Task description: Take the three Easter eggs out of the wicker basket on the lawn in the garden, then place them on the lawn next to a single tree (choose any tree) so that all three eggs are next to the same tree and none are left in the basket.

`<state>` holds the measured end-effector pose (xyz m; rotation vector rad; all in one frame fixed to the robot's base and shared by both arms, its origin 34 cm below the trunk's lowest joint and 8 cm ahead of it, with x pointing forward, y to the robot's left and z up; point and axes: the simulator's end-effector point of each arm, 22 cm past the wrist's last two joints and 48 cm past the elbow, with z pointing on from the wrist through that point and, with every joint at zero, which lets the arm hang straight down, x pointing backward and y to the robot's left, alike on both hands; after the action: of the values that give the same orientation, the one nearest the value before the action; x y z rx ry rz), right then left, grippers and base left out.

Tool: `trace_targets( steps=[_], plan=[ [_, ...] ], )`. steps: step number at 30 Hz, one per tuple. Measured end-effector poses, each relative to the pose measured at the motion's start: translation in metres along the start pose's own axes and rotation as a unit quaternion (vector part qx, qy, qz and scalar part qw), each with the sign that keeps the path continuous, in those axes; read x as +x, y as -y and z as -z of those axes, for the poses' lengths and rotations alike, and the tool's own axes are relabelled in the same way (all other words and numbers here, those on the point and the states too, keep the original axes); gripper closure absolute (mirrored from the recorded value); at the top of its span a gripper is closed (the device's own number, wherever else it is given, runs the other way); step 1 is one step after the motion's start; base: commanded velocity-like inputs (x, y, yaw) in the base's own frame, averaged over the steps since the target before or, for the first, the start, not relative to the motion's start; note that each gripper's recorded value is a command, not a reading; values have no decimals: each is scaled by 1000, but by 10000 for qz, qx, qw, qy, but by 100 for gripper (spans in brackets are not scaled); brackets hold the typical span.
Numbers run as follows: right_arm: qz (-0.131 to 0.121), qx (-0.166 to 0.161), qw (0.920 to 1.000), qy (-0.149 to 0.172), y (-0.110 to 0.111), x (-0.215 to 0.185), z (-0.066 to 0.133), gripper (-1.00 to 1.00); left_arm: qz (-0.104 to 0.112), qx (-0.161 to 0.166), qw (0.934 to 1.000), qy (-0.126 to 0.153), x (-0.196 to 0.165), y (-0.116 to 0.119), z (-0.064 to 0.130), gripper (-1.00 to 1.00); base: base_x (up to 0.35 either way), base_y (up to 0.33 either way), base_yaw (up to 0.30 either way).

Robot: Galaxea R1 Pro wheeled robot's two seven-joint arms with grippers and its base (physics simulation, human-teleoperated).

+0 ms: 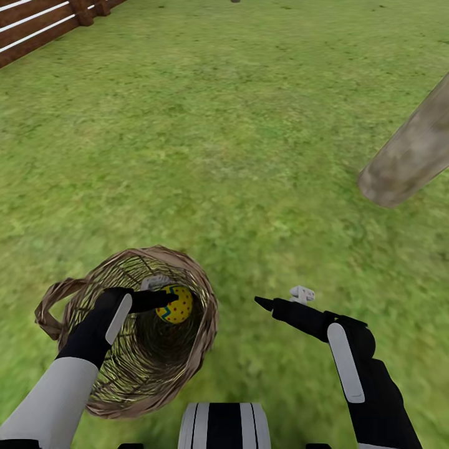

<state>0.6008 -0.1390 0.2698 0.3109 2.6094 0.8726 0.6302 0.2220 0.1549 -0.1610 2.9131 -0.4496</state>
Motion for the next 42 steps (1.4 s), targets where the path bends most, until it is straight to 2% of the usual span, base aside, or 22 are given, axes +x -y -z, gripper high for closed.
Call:
trace_targets(
  steps=[9, 27, 30, 34, 42],
  plan=[
    [3, -9, 10000, 4, -1, 0, 0, -100, 16, -37, 9997, -261, 11, -1, 2, -100, 0, 0, 0],
    [5, -10, 10000, 5, -1, 0, 0, -100, 25, -13, 9995, -322, 15, 0, 1, -100, 0, 0, 0],
    [3, -9, 10000, 3, -1, 0, 0, -100, -68, 104, 9993, -360, 17, 4, 0, -100, 0, 0, 0],
    [4, -8, 10000, 4, -1, 0, 0, -100, -88, 246, 9990, -361, 17, 10, 0, -100, 0, 0, 0],
    [-17, 4, 10000, -29, 2, 3, -3, -100, -79, 268, 9988, -395, 20, 10, -4, -100, 0, 0, 0]
  ],
)
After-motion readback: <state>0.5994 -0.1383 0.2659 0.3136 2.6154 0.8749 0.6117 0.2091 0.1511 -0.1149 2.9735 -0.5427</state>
